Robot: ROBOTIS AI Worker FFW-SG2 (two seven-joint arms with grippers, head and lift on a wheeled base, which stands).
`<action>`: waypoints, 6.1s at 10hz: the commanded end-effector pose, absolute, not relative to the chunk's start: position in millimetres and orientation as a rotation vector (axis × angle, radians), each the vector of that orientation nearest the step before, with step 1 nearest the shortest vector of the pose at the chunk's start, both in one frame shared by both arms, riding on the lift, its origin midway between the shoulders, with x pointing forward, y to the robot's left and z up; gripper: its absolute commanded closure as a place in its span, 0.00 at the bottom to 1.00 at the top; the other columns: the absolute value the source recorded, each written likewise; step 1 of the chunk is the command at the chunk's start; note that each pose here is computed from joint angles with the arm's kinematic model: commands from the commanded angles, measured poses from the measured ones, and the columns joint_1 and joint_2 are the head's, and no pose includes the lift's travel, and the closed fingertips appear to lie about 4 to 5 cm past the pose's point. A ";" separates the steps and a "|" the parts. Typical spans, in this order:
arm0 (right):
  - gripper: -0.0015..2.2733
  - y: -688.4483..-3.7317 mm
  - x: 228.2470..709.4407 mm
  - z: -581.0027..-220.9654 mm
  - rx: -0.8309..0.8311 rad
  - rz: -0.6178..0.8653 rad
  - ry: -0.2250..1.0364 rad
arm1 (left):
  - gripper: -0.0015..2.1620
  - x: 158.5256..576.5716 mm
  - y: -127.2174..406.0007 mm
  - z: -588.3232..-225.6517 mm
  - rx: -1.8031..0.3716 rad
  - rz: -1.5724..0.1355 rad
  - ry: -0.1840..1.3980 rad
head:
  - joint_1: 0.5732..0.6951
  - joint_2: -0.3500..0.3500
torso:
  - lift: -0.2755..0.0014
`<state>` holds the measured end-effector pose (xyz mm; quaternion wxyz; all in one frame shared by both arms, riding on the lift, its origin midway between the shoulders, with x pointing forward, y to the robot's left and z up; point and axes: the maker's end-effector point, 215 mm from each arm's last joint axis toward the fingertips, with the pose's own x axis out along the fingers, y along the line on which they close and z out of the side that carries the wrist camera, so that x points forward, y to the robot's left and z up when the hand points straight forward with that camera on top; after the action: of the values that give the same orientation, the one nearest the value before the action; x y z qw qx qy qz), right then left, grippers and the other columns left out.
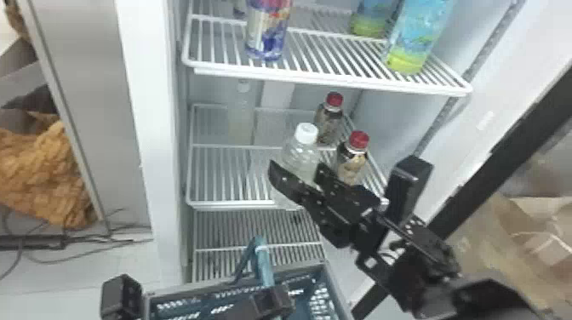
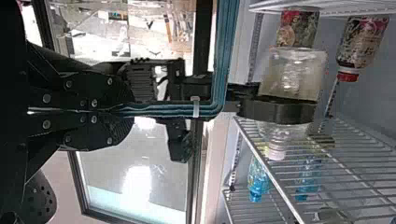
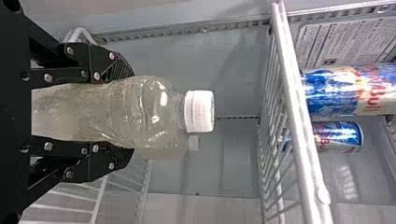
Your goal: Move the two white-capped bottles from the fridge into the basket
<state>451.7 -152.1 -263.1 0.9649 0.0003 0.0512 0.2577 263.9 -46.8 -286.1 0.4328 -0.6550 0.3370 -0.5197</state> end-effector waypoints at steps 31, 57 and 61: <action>0.18 -200.4 358.8 -239.8 0.034 0.372 0.241 | 0.52 265.2 -44.6 -288.8 -1.634 -1.282 0.837 | 1.00 0.00 | 0.06; 0.00 -125.6 624.8 -301.6 -0.043 0.493 -0.020 | 0.52 265.1 -52.2 -279.2 -1.630 -1.320 0.841 | 1.00 0.17 | 0.06; 0.00 -113.5 649.1 -312.2 -0.046 0.501 0.008 | 0.52 265.4 -53.6 -280.4 -1.627 -1.319 0.847 | 1.00 0.19 | 0.06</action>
<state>646.8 -115.6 -310.9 0.9690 -0.0220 0.0036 0.2460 265.7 -53.2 -279.7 0.4274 -0.6509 0.3380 -0.5286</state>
